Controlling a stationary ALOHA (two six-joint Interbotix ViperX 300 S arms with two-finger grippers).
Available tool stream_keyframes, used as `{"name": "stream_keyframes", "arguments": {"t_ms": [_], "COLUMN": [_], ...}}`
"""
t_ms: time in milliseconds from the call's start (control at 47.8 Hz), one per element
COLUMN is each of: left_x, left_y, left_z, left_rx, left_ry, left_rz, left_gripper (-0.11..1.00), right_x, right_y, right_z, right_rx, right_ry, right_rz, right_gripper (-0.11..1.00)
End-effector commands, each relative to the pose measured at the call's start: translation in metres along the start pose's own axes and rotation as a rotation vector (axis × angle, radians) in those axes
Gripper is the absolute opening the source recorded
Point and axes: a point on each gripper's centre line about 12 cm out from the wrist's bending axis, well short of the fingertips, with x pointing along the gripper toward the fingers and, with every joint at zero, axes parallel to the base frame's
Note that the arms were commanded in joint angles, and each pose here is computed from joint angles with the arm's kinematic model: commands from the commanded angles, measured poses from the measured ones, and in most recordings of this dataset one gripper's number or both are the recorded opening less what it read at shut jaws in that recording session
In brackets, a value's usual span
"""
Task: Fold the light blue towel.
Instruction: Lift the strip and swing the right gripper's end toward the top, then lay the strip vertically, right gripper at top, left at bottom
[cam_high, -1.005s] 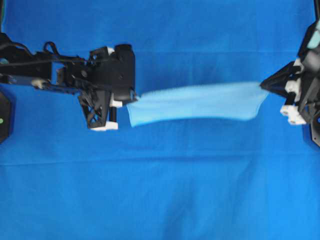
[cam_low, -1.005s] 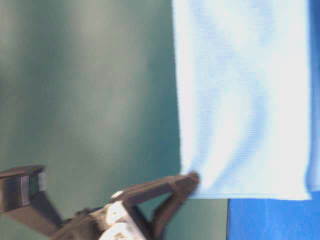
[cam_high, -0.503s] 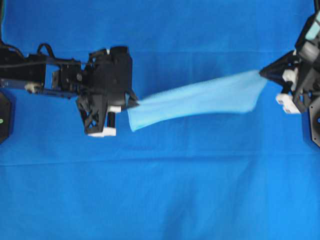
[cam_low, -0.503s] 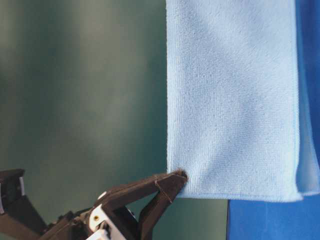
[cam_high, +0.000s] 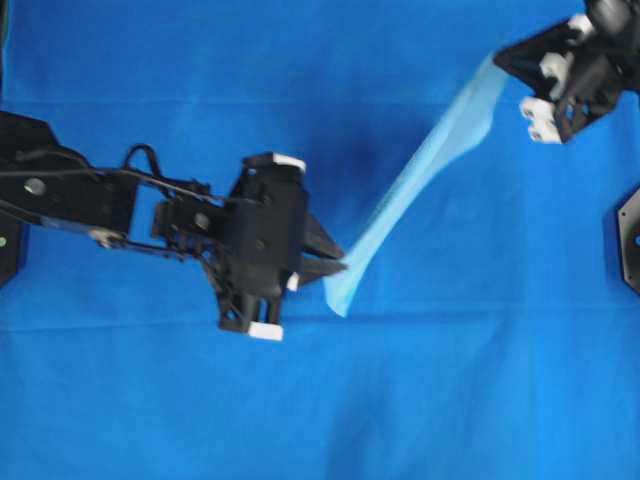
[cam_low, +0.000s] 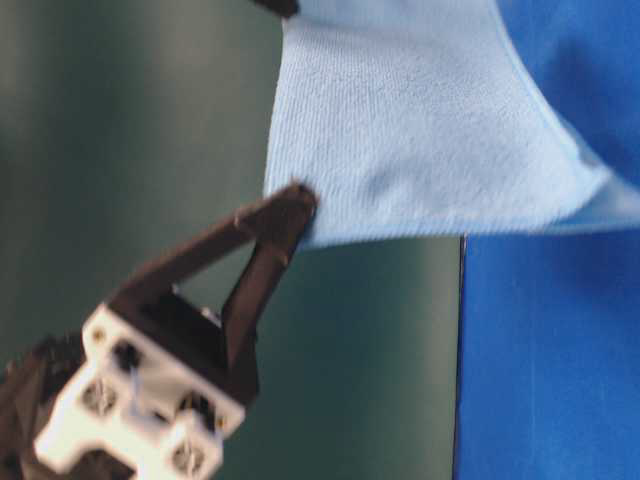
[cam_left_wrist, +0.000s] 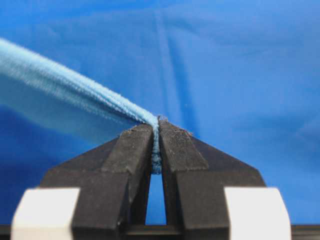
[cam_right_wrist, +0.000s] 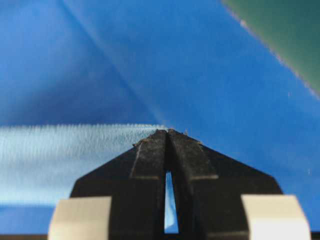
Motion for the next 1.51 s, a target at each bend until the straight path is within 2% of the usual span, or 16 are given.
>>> {"name": "stream_keyframes", "arguments": {"t_ms": [0,293,503,670,858,1026,1173,1277,1361,1487], "left_x": [0.001,0.027,0.04,0.05,0.076,0.106,0.132,0.142,0.143,0.139], "left_y": [-0.027,-0.037,-0.039,-0.039,-0.041,-0.041,-0.042,-0.039,-0.035,-0.025], "left_z": [0.024,0.047,0.054,0.058,0.07,0.082,0.089,0.087,0.08,0.055], "left_rx": [0.037,0.12,0.124,0.122,0.122,0.126,0.124,0.12,0.101,0.05], "left_ry": [-0.055,-0.093,-0.123,-0.164,-0.242,-0.282,-0.299,-0.291,-0.271,-0.213], "left_rz": [-0.051,-0.063,-0.061,-0.057,-0.048,-0.042,-0.039,-0.035,-0.032,-0.025], "left_gripper": [0.04,0.04,0.03,0.04,0.04,0.04,0.04,0.04,0.03,0.04], "right_x": [0.011,0.06,0.068,0.06,0.032,0.008,0.007,0.016,0.026,0.049], "right_y": [-0.009,0.004,0.006,0.0,-0.011,-0.025,-0.032,-0.03,-0.027,-0.018], "right_z": [0.02,0.055,0.061,0.055,0.039,0.017,-0.002,-0.009,-0.011,-0.013], "right_rx": [0.006,-0.061,-0.071,-0.07,-0.058,-0.048,-0.053,-0.06,-0.067,-0.079], "right_ry": [-0.028,-0.025,-0.027,-0.015,-0.021,0.031,0.105,0.13,0.134,0.137], "right_rz": [-0.035,-0.034,-0.037,-0.057,-0.077,-0.147,-0.192,-0.182,-0.16,-0.107], "right_gripper": [0.01,0.01,0.01,0.01,0.01,0.01,0.01,0.01,0.01,0.01]}}
